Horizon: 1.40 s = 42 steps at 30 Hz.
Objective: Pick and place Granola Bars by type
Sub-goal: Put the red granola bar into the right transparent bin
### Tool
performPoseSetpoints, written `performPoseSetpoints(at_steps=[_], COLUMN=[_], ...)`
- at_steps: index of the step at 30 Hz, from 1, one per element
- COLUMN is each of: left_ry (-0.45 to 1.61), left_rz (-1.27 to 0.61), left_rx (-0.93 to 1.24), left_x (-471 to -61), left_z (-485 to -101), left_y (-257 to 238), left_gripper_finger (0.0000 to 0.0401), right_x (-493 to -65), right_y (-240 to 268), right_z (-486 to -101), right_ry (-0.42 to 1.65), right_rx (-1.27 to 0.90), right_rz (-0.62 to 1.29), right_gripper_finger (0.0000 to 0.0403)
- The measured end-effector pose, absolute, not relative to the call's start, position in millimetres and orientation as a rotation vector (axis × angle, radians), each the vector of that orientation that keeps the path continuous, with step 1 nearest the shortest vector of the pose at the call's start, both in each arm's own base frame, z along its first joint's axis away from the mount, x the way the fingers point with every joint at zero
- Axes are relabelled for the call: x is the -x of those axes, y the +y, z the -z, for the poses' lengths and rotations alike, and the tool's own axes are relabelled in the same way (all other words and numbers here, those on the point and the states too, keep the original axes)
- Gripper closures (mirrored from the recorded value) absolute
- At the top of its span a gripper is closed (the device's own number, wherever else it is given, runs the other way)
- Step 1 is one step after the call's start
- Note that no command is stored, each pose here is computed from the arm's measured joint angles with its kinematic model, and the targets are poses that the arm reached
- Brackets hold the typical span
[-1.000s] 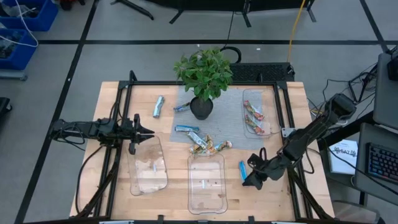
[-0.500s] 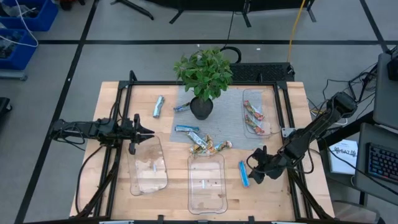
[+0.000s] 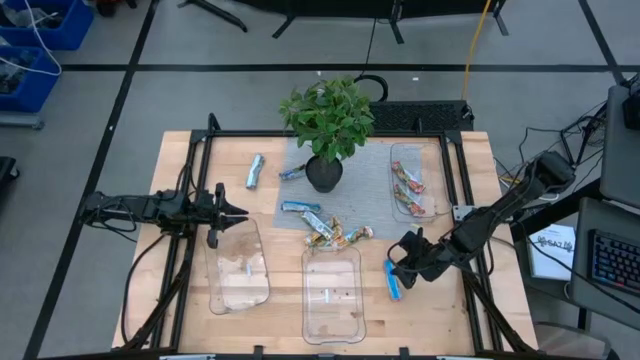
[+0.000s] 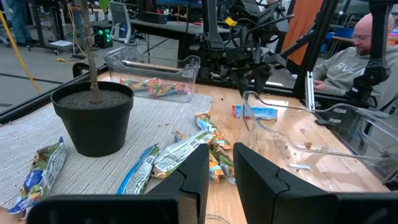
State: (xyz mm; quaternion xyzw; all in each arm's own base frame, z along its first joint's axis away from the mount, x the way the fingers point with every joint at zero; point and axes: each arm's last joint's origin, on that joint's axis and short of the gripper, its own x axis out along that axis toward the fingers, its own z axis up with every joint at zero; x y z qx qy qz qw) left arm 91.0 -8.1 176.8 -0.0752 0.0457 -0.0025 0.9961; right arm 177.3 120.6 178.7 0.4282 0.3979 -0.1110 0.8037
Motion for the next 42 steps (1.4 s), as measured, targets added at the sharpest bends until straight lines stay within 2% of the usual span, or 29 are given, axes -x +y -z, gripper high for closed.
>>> performPoseSetpoints(at_steps=[37,42], left_ry=[0.091,0.091], left_rz=[0.005,0.006], left_rx=[0.151,0.150], left_x=[-91,-91], left_z=[-177,-177], left_y=[-8,-8], left_gripper_finger=[0.0324,0.0324], right_x=[-193,-194], right_y=[127,126], right_z=[-158,-158], right_ry=[0.879,0.878], right_rx=[-0.914,-0.918], right_rz=[0.250,0.255], right_gripper_finger=[0.0234,0.0255])
